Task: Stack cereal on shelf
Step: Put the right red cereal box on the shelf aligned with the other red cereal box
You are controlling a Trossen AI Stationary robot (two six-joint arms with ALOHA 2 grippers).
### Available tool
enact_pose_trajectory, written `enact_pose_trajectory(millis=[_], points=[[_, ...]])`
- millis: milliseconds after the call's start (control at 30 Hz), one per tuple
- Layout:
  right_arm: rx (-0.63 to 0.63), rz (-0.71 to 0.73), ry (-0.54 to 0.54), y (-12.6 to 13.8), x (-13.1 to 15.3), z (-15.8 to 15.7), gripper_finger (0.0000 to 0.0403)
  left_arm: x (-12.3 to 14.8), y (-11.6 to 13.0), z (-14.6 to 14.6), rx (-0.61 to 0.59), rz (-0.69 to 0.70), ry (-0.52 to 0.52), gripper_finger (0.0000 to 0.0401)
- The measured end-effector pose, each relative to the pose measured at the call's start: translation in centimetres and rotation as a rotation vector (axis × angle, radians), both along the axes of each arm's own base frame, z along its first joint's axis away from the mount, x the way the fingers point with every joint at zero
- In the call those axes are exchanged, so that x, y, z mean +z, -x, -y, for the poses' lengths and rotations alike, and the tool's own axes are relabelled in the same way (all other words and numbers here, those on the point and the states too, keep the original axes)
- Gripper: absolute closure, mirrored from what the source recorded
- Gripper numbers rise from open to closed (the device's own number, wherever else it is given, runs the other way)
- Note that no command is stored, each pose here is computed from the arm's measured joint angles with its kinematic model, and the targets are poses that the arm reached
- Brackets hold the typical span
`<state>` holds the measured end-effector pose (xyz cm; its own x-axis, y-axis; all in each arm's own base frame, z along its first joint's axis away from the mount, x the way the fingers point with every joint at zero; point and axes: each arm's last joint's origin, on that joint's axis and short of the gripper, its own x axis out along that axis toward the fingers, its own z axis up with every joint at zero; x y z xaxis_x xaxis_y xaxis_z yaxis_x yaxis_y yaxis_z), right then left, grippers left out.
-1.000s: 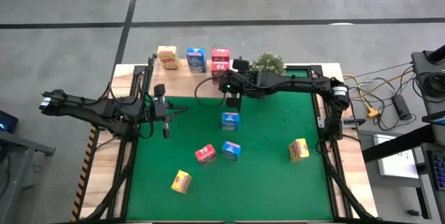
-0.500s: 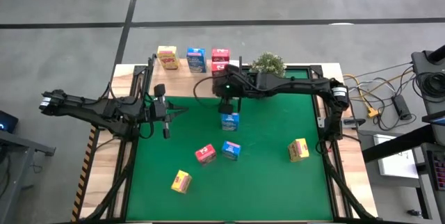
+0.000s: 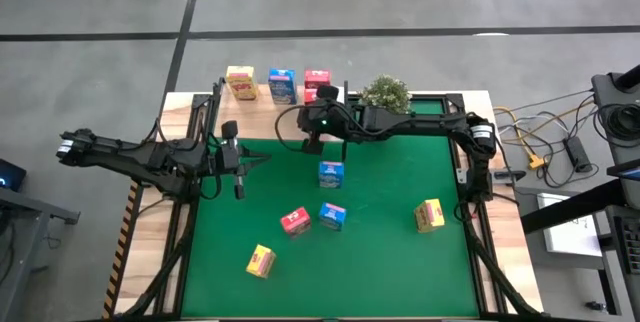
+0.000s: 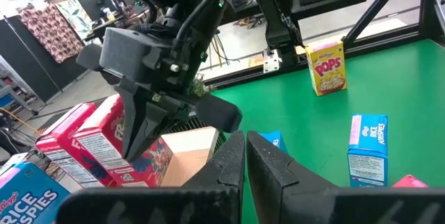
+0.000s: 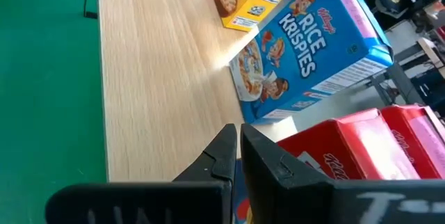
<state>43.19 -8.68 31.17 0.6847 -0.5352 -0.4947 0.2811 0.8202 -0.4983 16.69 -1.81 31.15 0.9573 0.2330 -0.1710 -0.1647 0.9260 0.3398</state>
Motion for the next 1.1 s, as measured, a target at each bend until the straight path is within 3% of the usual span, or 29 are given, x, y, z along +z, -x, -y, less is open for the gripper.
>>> enact_pose_trajectory(millis=[700,900,1100], points=[[-0.03,-0.02,0.013,0.3,-0.1,0.6,0.039,0.0,0.0,0.0,0.0,0.002,0.001,0.0401],[0.002,-0.126,-0.007,1.2,0.1,-1.0,0.039,0.0,0.0,0.0,0.0,0.001,0.001,0.0401],[-0.036,-0.22,-0.038,2.0,-0.6,-0.6,0.039,0.0,0.0,0.0,0.0,0.002,0.001,0.0401]])
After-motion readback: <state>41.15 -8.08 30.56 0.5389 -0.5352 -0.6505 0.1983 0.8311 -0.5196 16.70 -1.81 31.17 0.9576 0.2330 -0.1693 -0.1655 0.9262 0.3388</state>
